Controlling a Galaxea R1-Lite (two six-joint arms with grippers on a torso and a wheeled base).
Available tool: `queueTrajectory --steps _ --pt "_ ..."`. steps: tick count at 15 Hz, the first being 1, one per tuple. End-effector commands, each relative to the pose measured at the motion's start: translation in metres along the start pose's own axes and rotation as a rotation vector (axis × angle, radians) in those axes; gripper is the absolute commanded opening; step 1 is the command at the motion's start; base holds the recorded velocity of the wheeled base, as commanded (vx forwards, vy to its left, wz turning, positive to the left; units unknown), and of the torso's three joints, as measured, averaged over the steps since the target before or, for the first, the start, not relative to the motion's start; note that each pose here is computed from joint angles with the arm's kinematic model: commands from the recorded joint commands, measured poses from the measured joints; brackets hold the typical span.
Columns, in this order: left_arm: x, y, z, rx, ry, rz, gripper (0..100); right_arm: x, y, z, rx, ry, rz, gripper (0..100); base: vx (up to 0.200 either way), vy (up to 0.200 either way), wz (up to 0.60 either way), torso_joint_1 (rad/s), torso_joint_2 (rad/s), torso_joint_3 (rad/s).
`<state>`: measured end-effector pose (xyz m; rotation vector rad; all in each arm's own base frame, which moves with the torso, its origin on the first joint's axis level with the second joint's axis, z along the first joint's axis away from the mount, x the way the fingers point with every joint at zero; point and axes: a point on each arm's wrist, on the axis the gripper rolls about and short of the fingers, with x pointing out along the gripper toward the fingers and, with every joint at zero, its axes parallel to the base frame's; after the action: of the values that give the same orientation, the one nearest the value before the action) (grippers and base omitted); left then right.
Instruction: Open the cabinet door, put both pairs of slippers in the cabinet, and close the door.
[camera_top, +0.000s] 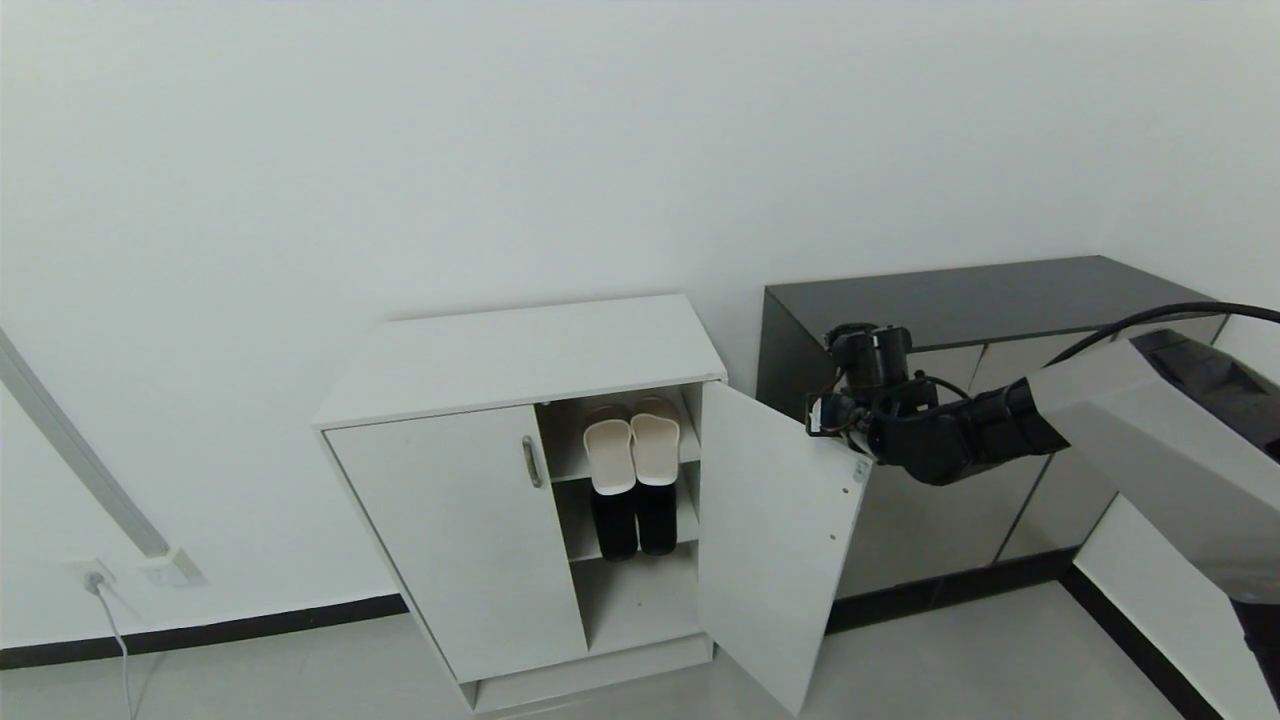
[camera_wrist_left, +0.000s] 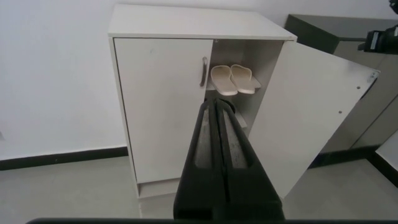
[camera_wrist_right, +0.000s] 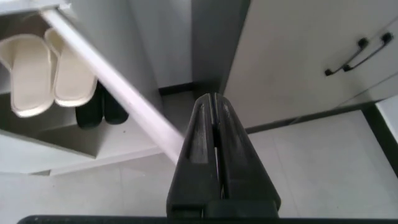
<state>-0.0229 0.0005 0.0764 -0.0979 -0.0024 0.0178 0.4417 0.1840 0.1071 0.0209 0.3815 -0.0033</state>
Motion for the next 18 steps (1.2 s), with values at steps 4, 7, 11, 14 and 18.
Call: queueTrajectory --steps 4,7,11,14,18 --pt "0.0 0.0 0.0 0.0 0.0 0.001 0 0.011 -0.004 -0.013 -0.007 0.029 -0.016 0 0.0 0.0 0.0 0.0 0.0 0.0" --pt "0.0 0.0 0.0 0.0 0.0 0.001 0 0.014 -0.005 -0.016 -0.01 0.036 -0.021 0 0.0 0.0 0.0 0.0 0.0 0.0" --pt "0.0 0.0 0.0 0.0 0.001 0.001 0 0.013 -0.004 -0.019 -0.016 0.046 -0.018 0 0.0 0.0 0.0 0.0 0.0 0.0" --pt "0.0 0.0 0.0 0.0 0.0 0.001 0 0.009 0.001 -0.027 -0.03 0.066 -0.008 0 0.0 0.0 0.0 0.0 0.0 0.0" --pt "0.0 0.0 0.0 0.0 0.0 0.001 0 0.001 0.013 -0.037 -0.047 0.088 0.014 0 0.0 0.0 0.0 0.0 0.0 0.0"
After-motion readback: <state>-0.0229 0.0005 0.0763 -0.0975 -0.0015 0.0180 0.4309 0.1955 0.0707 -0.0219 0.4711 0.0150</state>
